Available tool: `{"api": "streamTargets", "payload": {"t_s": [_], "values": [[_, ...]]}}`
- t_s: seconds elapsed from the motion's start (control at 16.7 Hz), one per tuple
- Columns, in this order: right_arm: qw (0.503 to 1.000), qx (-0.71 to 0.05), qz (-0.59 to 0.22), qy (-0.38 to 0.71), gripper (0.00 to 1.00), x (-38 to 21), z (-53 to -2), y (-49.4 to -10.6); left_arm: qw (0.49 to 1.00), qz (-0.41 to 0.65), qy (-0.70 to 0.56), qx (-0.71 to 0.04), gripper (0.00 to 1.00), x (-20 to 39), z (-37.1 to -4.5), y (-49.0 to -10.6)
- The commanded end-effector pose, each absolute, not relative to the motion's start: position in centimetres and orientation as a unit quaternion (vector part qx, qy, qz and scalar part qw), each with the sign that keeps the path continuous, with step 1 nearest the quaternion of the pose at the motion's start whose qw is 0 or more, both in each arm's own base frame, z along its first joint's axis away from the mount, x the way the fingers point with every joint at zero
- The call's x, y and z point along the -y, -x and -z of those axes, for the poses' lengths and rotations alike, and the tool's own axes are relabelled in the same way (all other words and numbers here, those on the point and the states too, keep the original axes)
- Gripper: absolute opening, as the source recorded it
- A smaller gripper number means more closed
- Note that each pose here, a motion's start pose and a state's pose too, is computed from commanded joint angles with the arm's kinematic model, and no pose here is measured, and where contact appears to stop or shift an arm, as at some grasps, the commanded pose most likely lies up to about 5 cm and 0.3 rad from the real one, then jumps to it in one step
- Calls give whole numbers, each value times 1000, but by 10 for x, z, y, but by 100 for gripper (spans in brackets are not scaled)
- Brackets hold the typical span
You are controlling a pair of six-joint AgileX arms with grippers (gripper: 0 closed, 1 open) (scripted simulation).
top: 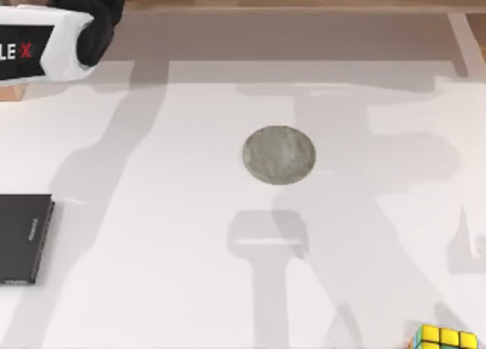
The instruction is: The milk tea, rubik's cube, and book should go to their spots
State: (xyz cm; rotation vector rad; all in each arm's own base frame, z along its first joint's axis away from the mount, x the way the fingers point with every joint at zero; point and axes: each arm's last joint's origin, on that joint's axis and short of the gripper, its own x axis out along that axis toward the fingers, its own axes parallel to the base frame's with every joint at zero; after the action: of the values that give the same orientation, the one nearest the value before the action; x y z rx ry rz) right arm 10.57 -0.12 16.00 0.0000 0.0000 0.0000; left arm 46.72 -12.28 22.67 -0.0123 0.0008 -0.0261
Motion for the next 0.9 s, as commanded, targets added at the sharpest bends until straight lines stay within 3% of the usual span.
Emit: {"api": "streamTargets", "payload": {"t_s": [0.12, 0.9], "values": [[1000, 0, 0, 0, 100, 1, -160, -106, 1000, 13, 6, 0, 100, 123, -227, -467], [1000, 0, 0, 0, 100, 1, -160, -106, 1000, 13, 6, 0, 2, 123, -227, -467]]}}
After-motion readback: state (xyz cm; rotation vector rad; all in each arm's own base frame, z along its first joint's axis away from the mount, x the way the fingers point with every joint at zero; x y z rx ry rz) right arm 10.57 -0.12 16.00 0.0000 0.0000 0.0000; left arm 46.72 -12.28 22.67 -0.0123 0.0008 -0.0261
